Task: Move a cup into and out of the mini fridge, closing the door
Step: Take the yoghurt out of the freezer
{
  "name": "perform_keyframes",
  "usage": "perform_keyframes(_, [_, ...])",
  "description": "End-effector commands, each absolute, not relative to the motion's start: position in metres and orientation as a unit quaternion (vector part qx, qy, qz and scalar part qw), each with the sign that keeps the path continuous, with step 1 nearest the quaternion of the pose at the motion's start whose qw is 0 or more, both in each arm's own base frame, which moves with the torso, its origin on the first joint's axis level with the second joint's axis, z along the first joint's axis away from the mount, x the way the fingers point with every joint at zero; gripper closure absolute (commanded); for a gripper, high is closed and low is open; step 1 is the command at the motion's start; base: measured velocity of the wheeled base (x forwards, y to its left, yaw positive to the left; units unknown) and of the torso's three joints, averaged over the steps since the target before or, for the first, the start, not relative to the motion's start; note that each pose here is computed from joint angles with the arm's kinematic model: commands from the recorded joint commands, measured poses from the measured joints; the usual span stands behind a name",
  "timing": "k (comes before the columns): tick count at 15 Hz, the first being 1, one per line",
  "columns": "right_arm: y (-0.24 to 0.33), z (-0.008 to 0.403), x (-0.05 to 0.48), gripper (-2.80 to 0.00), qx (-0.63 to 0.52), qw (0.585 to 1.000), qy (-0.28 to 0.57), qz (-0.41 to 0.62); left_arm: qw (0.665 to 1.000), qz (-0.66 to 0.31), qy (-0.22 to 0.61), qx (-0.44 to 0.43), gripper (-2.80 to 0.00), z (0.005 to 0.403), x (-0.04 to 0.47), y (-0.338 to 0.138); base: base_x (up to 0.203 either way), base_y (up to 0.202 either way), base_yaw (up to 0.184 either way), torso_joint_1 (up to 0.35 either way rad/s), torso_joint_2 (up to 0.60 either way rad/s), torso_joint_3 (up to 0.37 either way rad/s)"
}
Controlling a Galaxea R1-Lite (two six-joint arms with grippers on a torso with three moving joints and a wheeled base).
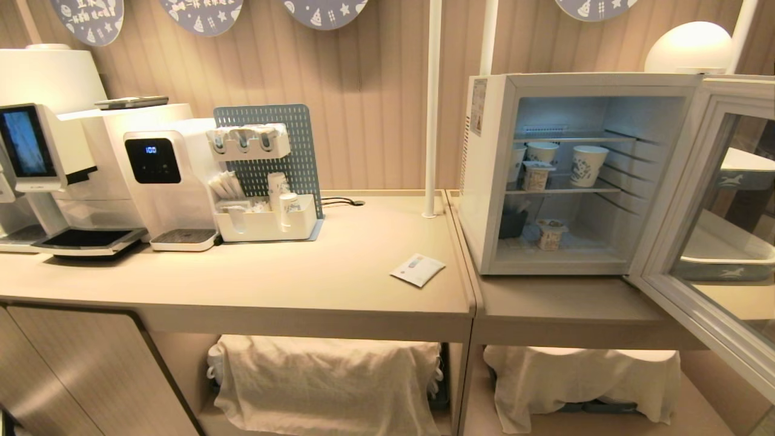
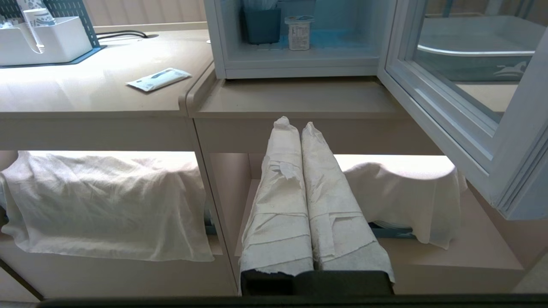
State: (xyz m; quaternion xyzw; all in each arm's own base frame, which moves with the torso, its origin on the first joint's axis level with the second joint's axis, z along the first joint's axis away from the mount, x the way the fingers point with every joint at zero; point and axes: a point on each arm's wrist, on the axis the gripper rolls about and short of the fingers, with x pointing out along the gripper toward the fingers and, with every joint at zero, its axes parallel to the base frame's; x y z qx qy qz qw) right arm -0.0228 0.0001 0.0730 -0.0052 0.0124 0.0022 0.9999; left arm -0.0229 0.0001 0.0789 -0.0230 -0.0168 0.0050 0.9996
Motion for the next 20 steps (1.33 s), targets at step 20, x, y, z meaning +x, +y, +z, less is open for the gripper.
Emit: perform_keyframes(20, [0.0001, 0.0729, -0.0229, 0.00, -0.005, 1.000, 0.011, 0.002, 0.999, 0.006, -0.016, -0.027, 0.00, 0.0790, -0.0227, 0.0001, 0.000, 0.000, 0.000, 0.000, 0.00, 0.000])
